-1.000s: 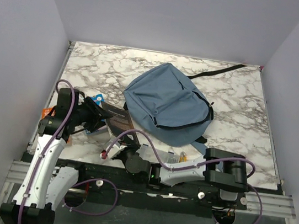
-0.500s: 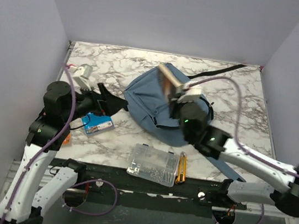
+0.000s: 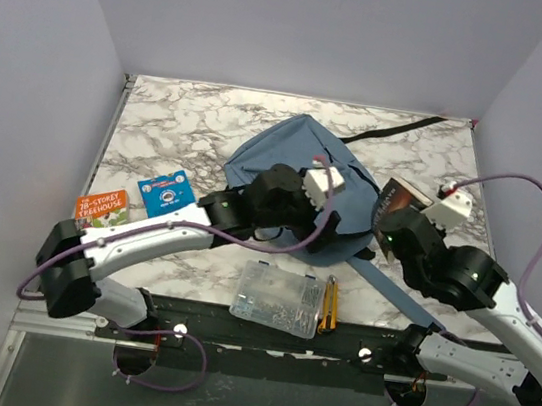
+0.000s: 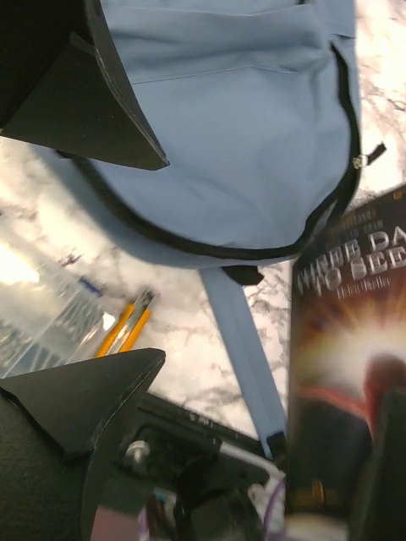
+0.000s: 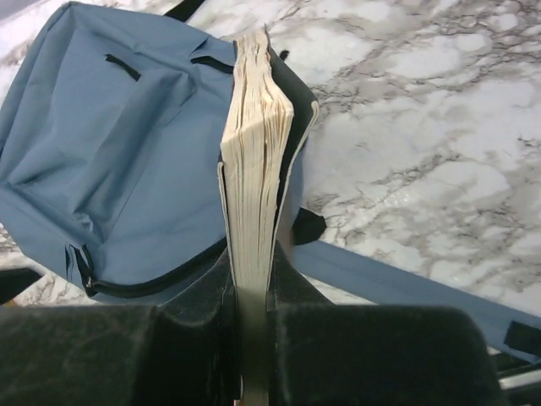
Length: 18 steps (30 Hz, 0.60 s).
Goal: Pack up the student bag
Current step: Place the book in the student bag.
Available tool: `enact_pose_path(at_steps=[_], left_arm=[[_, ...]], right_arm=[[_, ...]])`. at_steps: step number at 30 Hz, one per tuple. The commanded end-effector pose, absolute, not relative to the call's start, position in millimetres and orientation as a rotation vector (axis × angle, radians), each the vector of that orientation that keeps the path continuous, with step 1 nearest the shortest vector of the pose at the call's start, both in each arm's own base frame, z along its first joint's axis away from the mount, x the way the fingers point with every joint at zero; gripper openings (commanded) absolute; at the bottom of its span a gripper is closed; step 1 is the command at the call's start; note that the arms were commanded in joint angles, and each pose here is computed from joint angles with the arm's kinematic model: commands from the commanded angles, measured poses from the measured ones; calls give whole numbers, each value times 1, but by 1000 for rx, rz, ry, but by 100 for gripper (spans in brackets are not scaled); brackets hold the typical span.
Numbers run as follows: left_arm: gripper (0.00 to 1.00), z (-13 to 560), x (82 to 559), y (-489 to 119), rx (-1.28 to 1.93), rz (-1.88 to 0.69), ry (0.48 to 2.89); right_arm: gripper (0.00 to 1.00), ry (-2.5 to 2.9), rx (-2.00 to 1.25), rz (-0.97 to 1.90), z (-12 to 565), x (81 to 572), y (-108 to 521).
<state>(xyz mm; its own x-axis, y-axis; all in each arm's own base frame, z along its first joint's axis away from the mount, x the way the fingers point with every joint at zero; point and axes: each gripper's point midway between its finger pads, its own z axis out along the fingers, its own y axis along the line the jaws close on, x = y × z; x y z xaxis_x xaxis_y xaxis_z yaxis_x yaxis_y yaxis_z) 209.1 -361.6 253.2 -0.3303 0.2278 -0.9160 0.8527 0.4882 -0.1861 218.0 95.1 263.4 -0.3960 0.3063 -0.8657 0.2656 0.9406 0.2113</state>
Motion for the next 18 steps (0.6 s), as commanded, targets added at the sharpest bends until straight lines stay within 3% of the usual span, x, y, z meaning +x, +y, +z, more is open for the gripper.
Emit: enact_pose_path(at_steps=[1,18], left_arm=[[89,256,240,-407,1039,-657,1660],[90,158,252,-447,1263,-532,1815]], right_arm=[[1,1882,579,-28,289,195,35],[1,1934,467,-2,290,204,57]])
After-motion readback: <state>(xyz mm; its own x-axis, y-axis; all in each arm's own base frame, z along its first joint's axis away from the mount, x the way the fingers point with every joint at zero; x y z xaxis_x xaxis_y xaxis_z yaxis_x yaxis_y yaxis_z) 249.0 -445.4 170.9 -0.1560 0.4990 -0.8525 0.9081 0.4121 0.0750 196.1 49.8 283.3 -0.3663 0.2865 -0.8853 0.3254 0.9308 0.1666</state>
